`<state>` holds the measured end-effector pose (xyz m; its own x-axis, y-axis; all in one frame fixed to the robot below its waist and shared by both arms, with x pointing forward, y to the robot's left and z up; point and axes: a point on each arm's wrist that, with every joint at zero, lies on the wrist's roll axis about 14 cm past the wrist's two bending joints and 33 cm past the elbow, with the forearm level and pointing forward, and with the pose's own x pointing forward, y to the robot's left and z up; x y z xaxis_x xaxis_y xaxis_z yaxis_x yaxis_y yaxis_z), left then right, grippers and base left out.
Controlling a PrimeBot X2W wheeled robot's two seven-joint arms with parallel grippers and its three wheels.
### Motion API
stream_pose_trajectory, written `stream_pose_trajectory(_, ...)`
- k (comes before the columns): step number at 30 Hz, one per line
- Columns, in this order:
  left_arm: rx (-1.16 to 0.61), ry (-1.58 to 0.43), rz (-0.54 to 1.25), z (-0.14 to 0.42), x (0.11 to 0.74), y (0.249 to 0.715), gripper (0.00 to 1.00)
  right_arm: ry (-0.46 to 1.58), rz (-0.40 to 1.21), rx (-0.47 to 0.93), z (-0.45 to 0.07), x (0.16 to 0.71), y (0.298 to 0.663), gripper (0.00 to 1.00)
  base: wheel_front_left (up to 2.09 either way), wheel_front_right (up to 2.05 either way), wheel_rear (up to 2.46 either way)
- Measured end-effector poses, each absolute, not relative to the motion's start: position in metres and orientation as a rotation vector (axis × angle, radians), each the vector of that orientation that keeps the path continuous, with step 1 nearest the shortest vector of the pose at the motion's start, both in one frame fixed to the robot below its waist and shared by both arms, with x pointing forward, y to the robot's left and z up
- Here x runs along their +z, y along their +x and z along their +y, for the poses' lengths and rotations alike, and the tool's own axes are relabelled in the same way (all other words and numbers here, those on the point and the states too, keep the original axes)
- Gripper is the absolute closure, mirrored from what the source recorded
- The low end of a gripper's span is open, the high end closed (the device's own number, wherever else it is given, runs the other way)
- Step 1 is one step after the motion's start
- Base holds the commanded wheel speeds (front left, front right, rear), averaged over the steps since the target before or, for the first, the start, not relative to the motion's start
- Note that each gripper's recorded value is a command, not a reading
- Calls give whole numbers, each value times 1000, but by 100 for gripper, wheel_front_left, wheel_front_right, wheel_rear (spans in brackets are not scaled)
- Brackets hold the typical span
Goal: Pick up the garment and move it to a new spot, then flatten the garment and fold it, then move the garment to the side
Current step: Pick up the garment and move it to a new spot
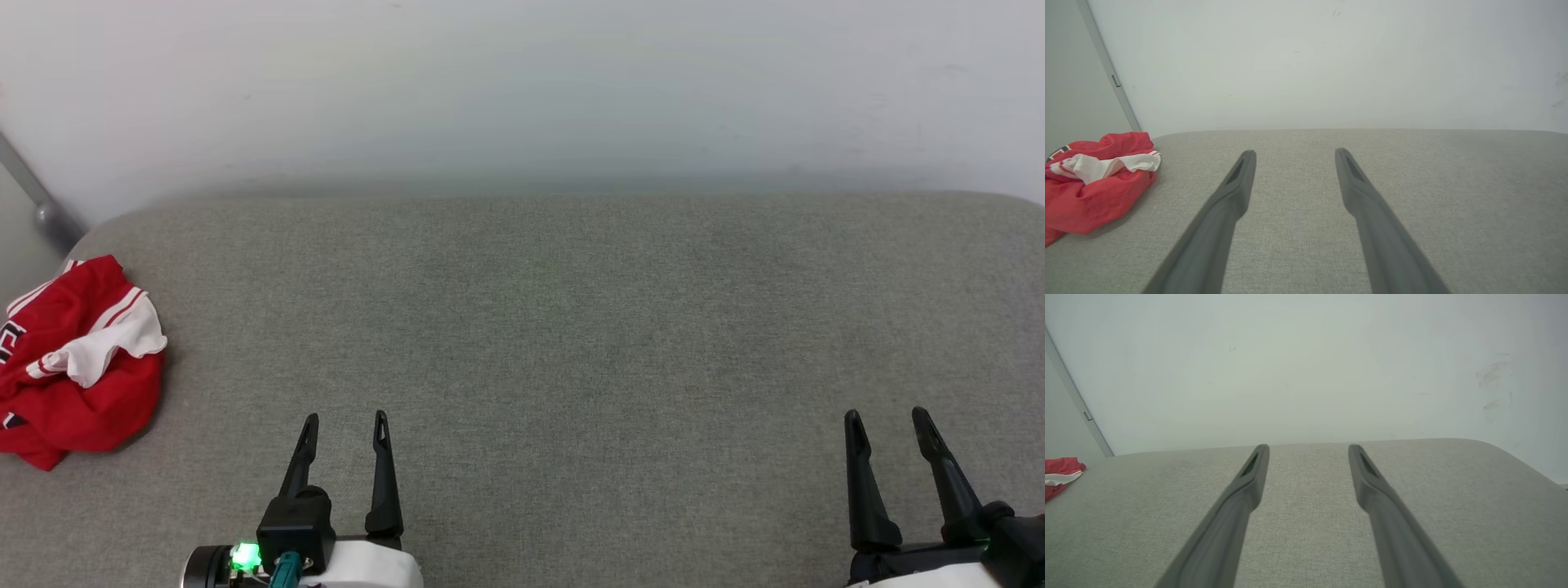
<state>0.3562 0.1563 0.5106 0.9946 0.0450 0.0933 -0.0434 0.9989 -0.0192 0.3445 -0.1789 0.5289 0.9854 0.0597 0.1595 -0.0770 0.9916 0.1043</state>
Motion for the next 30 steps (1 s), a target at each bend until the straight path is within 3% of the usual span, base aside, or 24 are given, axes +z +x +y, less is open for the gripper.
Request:
stream_pose_trajectory(16, 62, -7, -80, 162, 506, 353, 0, 113, -148, 90, -172, 526, 348, 0, 0, 0, 0)
stream_pose_trajectory(30, 197, 4, -81, 202, 507, 334, 0, 115, -150, 207, -135, 529, 366, 0, 0, 0, 0)
